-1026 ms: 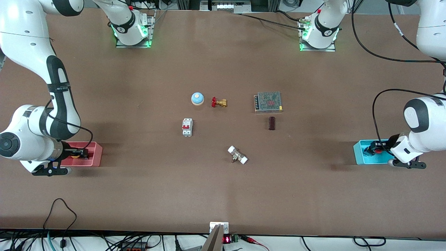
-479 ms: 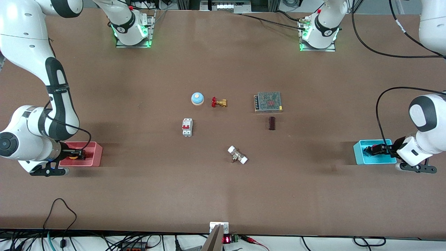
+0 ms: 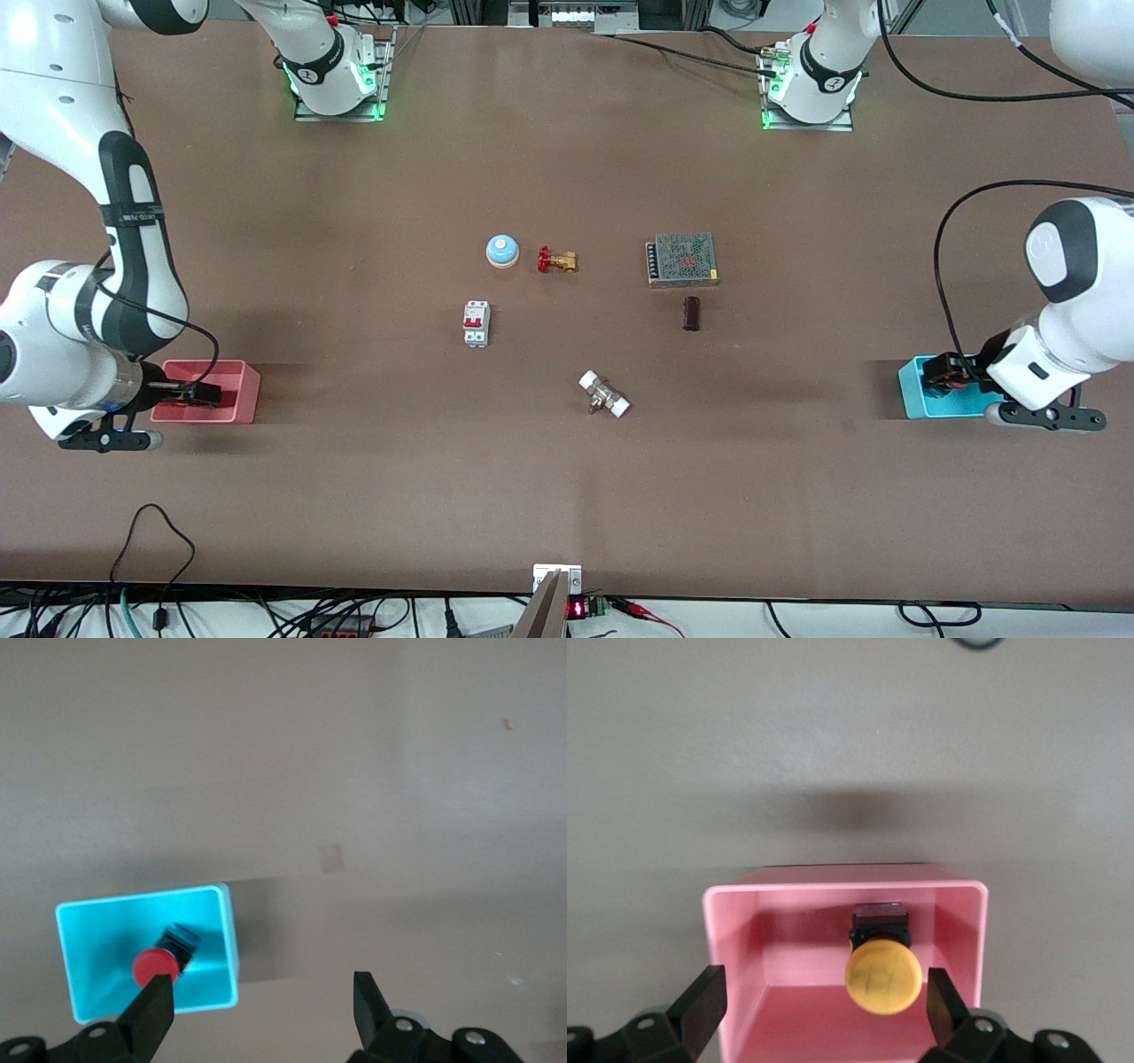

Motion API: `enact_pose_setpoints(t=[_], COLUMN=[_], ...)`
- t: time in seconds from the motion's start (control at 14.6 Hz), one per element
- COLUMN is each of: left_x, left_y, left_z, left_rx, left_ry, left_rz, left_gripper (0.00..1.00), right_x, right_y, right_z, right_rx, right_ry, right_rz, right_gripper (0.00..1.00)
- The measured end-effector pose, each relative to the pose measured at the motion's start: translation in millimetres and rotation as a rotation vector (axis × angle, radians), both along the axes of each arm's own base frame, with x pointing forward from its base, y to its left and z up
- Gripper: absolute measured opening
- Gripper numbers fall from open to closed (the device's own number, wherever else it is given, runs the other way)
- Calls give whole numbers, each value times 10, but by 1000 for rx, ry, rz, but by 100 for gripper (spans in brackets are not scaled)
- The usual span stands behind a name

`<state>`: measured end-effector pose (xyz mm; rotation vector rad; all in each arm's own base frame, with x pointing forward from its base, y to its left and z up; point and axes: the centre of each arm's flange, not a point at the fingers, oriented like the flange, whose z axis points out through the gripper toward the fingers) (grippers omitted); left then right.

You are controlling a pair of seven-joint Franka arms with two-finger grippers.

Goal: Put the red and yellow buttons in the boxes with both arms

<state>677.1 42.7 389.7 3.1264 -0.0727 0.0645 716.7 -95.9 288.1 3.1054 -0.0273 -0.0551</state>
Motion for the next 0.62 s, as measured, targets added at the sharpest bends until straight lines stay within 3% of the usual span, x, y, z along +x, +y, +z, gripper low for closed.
enact_pose_setpoints(t=[0.34,0.62], left_x=[-268,-603], left_y=[-468,-536], left_z=[568,1207], left_rx=[3,27], left_ry=[4,10], left_rz=[41,31], left_gripper=[90,90], right_x=[-174,-548], right_y=[210,461], right_z=[1308,2266], right_rx=[22,37], right_ry=[-36,-29], right_rz=[22,53], right_gripper=[100,100])
